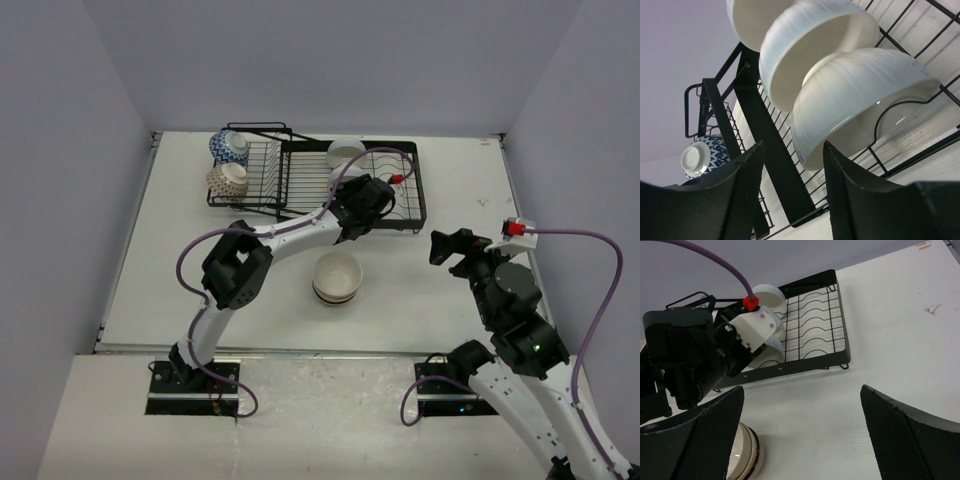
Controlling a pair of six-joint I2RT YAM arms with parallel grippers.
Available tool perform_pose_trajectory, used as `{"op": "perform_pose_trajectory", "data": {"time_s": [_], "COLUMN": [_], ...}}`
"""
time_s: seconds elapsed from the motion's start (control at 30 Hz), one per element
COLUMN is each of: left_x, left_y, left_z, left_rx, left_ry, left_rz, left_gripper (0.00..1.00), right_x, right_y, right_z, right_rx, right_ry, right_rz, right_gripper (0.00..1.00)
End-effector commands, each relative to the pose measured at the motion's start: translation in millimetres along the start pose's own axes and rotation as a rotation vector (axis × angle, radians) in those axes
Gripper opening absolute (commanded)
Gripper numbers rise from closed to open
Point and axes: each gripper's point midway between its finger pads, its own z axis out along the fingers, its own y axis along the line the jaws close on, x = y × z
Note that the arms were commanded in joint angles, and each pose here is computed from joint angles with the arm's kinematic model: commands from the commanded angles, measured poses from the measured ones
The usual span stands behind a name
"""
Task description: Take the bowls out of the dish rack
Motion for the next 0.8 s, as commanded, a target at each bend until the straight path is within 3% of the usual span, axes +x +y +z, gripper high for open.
{"op": "perform_pose_trajectory", "data": {"time_s": [0.0,0.13,0.5,0.7,0.77], "left_x": [-20.0,-15.5,-11.1,-6.8,-6.7], "left_y": [8.3,1.8,-14.9,-20.4,-20.3], "left_z": [-1.4,3.0,11.6,14.0,14.2], "left_rx": [-0.039,-0.061,-0.040,-0.036,-0.040], "left_ry": [-0.067,-0.062,-0.063,-0.055,-0.058], "left_rz": [-0.029,0.001,0.022,0.026,0.021], "left_gripper": [0.50,0.36,0.25,0.00,0.00], "right_x": [-3.0,-2.3,-4.5,-5.3,-5.0], "right_y": [7.6,9.6,13.3,14.3,14.0], "right_z": [0.6,0.2,-4.5,-5.2,-5.3], "right_rx": [-0.036,-0.050,-0.087,-0.097,-0.097], "right_ry": [-0.009,-0.007,-0.025,-0.032,-0.032], "right_rz": [0.012,0.009,0.012,0.011,0.010], "right_gripper": [0.99,0.99,0.99,0.99,0.99]}}
